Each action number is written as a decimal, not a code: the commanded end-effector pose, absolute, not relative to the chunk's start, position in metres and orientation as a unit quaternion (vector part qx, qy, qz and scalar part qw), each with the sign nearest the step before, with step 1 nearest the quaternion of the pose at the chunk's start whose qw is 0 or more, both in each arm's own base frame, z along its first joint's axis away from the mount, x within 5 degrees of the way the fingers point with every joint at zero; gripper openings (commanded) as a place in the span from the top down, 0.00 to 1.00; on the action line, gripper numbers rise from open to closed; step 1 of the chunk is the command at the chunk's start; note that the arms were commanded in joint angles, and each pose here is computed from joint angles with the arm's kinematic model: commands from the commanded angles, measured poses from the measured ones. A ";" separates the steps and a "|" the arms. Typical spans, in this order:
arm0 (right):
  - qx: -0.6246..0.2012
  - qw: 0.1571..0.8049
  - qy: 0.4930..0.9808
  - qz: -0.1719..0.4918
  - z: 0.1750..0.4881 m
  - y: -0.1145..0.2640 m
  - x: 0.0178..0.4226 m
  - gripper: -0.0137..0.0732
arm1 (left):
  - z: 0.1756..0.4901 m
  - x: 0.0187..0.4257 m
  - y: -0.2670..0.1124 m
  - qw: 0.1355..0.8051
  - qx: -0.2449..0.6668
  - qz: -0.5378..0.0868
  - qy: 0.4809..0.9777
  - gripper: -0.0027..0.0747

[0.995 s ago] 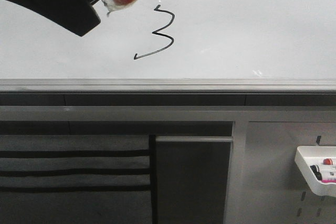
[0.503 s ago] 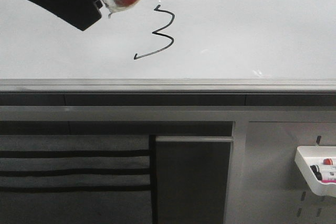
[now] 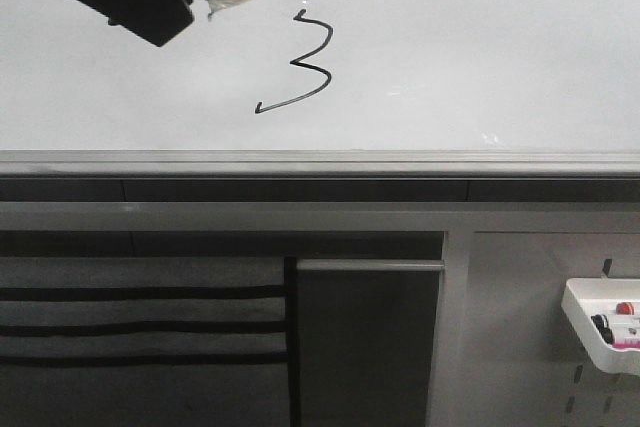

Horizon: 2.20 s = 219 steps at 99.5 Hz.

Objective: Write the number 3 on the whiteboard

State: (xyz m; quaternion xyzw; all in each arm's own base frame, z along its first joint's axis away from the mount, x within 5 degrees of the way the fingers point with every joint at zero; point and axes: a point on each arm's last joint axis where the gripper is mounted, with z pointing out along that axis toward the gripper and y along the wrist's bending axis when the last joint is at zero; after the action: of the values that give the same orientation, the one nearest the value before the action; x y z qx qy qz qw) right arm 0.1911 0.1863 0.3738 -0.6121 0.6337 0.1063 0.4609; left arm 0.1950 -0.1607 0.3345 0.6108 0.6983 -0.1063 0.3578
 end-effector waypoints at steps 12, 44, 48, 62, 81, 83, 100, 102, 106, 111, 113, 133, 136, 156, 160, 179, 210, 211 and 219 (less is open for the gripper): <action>-0.486 0.555 0.667 0.099 0.420 0.139 0.188 0.40 | 0.356 0.235 -0.118 0.457 0.407 -0.091 0.786 0.99; -0.447 0.538 0.708 0.097 0.423 0.114 0.187 0.40 | 0.319 0.296 -0.059 0.449 0.151 -0.125 0.872 0.99; -0.449 0.534 0.710 0.098 0.422 0.115 0.187 0.40 | 0.315 0.301 -0.057 0.449 0.141 -0.122 0.874 0.99; -0.450 0.533 0.710 0.098 0.421 0.115 0.187 0.40 | 0.306 0.313 -0.054 0.460 0.121 -0.111 0.873 0.99; -0.450 0.532 0.711 0.098 0.421 0.115 0.187 0.40 | 0.306 0.320 -0.051 0.481 0.106 -0.096 0.865 0.99; -0.450 0.532 0.711 0.098 0.421 0.115 0.187 0.40 | 0.305 0.320 -0.051 0.481 0.106 -0.096 0.865 0.99; -0.450 0.532 0.711 0.098 0.421 0.115 0.187 0.40 | 0.304 0.320 -0.051 0.479 0.106 -0.096 0.866 0.99; -0.450 0.532 0.711 0.098 0.421 0.115 0.187 0.40 | 0.304 0.320 -0.051 0.479 0.106 -0.096 0.866 0.99; -0.450 0.532 0.711 0.098 0.421 0.115 0.187 0.40 | 0.304 0.320 -0.051 0.479 0.106 -0.096 0.866 0.99; -0.450 0.532 0.711 0.098 0.421 0.115 0.187 0.40 | 0.304 0.320 -0.051 0.478 0.106 -0.096 0.866 0.97; -0.450 0.532 0.711 0.098 0.421 0.115 0.187 0.40 | 0.304 0.320 -0.051 0.478 0.106 -0.096 0.866 0.96; -0.448 0.528 0.714 0.103 0.421 0.114 0.185 0.40 | 0.303 0.320 -0.050 0.477 0.120 -0.083 0.867 0.56; -0.442 0.528 0.717 0.109 0.423 0.114 0.183 0.40 | 0.304 0.320 -0.050 0.477 0.128 -0.077 0.866 0.50; -0.360 0.494 0.779 0.142 0.433 0.097 0.171 0.40 | 0.330 0.292 -0.049 0.476 0.186 -0.057 0.857 0.43; -0.327 0.481 0.800 0.143 0.433 0.090 0.169 0.40 | 0.339 0.282 -0.048 0.477 0.199 -0.056 0.854 0.43; -0.169 0.415 0.888 0.106 0.426 0.049 0.153 0.40 | 0.381 0.217 -0.048 0.484 0.215 -0.086 0.844 0.43; -0.044 0.487 0.866 0.102 0.395 0.023 0.103 0.69 | 0.396 0.115 -0.037 0.578 0.189 -0.090 0.789 0.50; -0.043 0.494 0.862 0.102 0.392 0.022 0.101 0.70 | 0.393 0.112 -0.036 0.580 0.189 -0.089 0.787 0.50; -0.037 0.528 0.842 0.104 0.379 0.020 0.090 0.80 | 0.381 0.100 -0.033 0.602 0.178 -0.082 0.774 0.59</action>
State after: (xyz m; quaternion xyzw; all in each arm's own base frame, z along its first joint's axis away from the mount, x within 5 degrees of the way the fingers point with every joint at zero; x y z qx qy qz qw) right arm 0.0973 0.0233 0.3775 -0.0548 0.8840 0.0999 0.4534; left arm 0.1100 -0.0365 0.3790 0.2084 0.8056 -0.0831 0.5484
